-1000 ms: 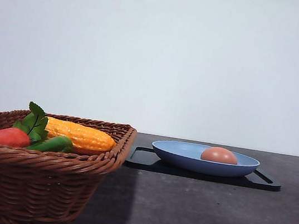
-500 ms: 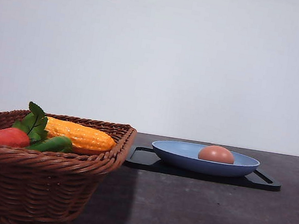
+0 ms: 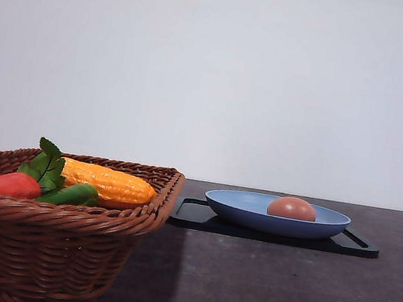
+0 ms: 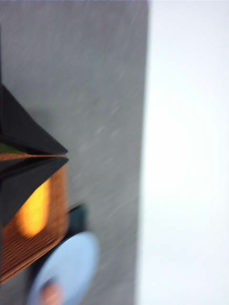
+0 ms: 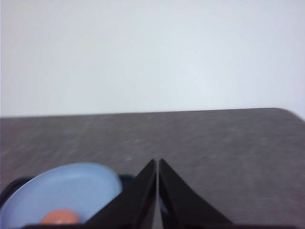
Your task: Transfer egg from basket to plate and serve
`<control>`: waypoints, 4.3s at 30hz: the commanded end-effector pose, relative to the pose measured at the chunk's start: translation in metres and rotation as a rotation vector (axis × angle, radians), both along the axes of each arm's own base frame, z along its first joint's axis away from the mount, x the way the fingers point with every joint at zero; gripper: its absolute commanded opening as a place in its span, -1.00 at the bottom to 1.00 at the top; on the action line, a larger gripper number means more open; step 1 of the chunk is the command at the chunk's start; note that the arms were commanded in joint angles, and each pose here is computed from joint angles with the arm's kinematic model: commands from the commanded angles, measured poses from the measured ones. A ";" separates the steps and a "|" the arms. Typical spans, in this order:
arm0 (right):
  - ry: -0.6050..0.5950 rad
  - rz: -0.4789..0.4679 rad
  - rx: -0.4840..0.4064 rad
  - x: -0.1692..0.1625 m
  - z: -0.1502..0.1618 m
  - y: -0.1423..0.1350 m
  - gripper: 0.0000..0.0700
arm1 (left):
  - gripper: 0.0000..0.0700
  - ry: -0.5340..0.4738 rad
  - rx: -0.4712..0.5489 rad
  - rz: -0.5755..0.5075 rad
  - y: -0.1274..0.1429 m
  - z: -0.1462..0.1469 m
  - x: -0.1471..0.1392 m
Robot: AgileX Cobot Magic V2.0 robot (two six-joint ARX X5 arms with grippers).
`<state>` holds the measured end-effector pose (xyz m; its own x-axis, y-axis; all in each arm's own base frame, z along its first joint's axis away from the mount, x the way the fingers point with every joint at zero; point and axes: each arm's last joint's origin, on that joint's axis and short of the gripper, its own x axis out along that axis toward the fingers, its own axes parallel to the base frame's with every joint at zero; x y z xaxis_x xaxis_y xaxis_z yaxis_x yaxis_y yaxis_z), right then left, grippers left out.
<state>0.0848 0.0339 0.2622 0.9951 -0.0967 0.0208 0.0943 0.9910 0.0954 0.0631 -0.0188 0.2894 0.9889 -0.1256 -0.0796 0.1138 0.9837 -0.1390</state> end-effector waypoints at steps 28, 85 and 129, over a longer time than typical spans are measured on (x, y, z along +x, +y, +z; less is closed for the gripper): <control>-0.092 -0.589 0.136 -0.027 0.009 -0.029 -1.00 | -1.00 0.118 0.024 0.211 0.020 -0.140 0.032; 0.179 0.319 -0.129 0.013 -0.093 -0.021 -1.00 | -1.00 0.120 -0.047 0.140 0.018 -0.142 0.032; 0.174 0.030 -0.130 0.011 -0.110 -0.031 -1.00 | -1.00 0.117 -0.048 0.140 0.018 -0.142 0.032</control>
<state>0.0957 0.0036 0.1537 0.9886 -0.0523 -0.1415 0.0451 0.9975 -0.0539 0.0947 -0.0013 0.1563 0.9877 0.0064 -0.1563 -0.0365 0.9810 -0.1905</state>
